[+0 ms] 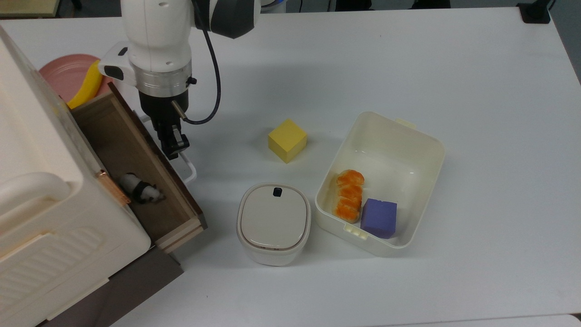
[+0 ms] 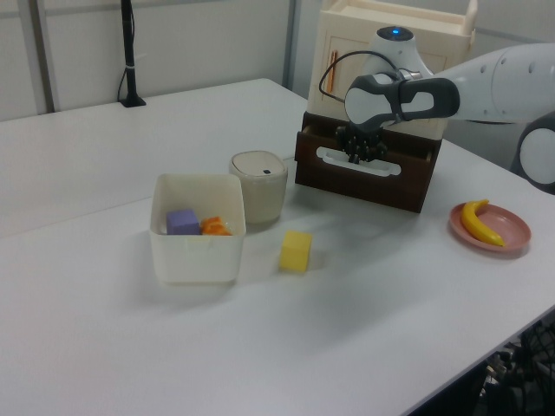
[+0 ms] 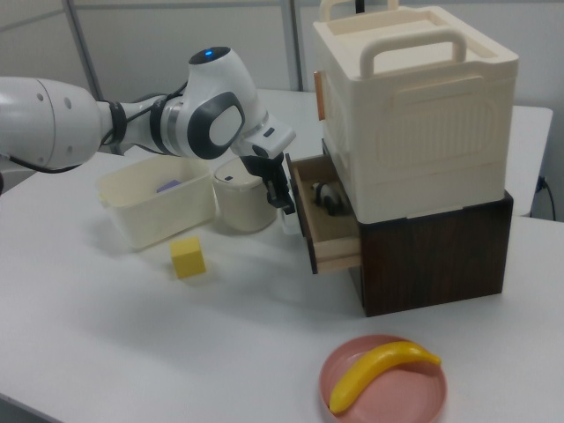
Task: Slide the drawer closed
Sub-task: 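Push the drawer front with the gripper toward the dark wooden base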
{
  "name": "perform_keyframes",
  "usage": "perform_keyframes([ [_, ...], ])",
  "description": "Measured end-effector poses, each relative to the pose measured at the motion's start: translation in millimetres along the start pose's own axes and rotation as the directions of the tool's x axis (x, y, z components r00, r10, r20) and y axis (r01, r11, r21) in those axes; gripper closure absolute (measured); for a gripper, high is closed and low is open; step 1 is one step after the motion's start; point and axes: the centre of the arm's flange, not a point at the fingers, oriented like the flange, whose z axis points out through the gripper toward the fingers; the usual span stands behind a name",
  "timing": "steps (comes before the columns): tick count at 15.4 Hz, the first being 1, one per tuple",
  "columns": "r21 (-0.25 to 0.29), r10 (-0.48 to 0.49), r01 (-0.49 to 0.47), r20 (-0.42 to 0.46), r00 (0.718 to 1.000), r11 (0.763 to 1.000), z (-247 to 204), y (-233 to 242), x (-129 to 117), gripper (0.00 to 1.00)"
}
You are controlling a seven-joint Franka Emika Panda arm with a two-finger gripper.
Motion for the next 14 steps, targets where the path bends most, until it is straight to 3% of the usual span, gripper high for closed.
perform_keyframes([
  [6,0.036,0.021,-0.018,-0.073,0.997,0.999,9.6,9.1,25.4,0.85],
  [14,-0.001,-0.118,0.118,-0.111,0.987,0.993,12.1,9.7,32.2,0.82],
])
